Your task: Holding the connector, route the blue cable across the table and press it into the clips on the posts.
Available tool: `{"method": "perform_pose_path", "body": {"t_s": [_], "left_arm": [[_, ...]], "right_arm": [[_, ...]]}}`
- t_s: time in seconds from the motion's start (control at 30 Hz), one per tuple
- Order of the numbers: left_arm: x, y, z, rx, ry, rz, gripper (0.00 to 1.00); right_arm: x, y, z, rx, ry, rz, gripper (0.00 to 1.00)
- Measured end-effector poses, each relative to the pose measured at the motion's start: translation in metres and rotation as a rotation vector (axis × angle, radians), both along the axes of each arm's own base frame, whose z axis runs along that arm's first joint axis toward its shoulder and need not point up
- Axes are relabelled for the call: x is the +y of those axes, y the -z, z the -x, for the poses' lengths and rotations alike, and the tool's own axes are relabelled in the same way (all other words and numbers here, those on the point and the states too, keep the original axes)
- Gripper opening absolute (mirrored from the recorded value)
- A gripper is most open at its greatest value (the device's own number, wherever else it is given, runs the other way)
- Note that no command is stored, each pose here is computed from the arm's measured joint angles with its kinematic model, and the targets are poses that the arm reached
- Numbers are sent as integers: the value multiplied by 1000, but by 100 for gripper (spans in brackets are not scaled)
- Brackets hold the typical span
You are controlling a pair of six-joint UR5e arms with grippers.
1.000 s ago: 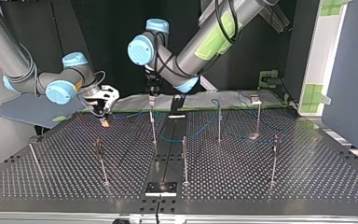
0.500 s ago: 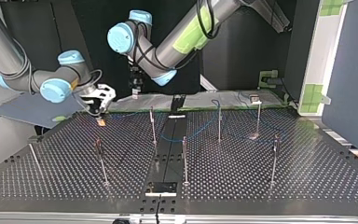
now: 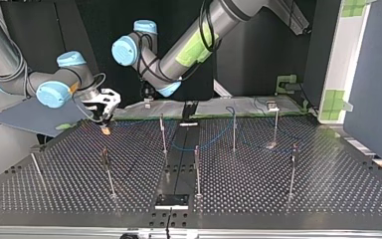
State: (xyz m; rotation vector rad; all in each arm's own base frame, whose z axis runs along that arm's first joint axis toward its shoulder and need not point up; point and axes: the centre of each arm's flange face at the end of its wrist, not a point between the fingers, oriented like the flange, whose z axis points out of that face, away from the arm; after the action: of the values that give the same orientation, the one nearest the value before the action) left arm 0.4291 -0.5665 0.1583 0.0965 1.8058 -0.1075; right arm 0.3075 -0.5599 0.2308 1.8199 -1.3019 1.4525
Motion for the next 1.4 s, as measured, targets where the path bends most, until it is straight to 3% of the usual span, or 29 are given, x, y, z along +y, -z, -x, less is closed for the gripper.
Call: {"method": "perform_pose_path", "body": {"t_s": [0.43,0.63,0.97,1.2,1.4], "left_arm": [[-24,37,0,23,-53,-9,100],[-39,33,-4,-22,-76,39,100],[-57,-2,-19,-108,-116,132,100],[-62,-18,-38,-146,-126,172,100],[-53,-18,-61,-158,-132,186,100]], "right_arm": [[-2,0,3,-15,6,-3,0],[-3,-1,4,-19,4,0,0],[-5,-1,5,-24,7,9,0],[-5,-1,4,-27,-1,9,0],[-4,-1,3,-31,-14,8,0]]}}
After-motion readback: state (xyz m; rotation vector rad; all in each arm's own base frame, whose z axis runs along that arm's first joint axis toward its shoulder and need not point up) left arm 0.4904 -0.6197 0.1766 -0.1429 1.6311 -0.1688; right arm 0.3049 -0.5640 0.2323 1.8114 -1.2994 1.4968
